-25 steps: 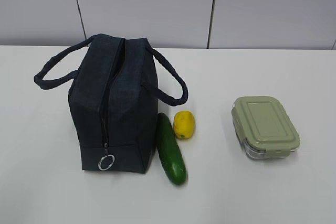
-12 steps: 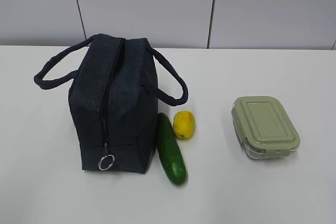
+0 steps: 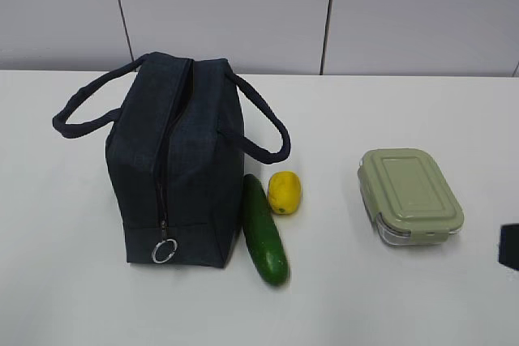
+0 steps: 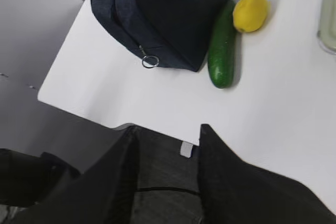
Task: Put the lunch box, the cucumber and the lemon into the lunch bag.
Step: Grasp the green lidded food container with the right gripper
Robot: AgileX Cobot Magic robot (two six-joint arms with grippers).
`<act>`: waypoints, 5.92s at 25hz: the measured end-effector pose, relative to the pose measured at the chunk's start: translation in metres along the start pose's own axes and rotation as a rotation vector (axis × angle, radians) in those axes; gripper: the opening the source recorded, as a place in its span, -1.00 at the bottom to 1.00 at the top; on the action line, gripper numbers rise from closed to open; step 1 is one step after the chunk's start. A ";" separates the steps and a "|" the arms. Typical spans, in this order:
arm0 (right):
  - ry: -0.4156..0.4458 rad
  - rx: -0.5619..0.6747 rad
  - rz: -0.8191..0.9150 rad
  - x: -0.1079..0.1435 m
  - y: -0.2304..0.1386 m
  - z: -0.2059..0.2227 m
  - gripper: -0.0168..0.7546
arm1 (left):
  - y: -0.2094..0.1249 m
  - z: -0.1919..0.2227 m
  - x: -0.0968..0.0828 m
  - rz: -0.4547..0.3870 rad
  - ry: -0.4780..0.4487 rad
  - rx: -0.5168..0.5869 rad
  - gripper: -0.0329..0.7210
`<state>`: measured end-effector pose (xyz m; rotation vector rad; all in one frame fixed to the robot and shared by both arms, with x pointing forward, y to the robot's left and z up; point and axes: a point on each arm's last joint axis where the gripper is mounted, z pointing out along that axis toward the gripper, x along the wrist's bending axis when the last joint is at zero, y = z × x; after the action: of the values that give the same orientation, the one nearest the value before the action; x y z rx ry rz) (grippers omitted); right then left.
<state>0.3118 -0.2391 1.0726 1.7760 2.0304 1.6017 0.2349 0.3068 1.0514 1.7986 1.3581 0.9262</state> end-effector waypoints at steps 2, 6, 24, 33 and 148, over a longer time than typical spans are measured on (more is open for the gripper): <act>0.032 0.034 0.034 -0.003 0.014 0.011 -0.16 | 0.000 0.000 0.000 0.000 0.000 0.000 -0.28; 0.060 0.113 0.066 -0.011 0.043 0.032 0.02 | 0.000 0.000 0.000 0.000 0.000 0.000 -0.28; 0.016 0.239 0.157 -0.128 0.122 0.092 0.52 | 0.000 0.000 0.000 0.001 -0.002 -0.001 -0.28; 0.079 0.146 0.342 -0.206 0.119 0.095 0.54 | 0.000 0.000 0.000 -0.001 -0.002 -0.001 -0.28; 0.257 0.363 0.302 -0.322 0.094 0.190 0.05 | 0.137 0.133 -0.012 -0.187 -0.255 0.408 -0.28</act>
<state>0.6065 -0.3659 0.8585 2.1909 2.3934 1.6990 0.4117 0.2521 1.0987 1.9608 1.5932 0.3197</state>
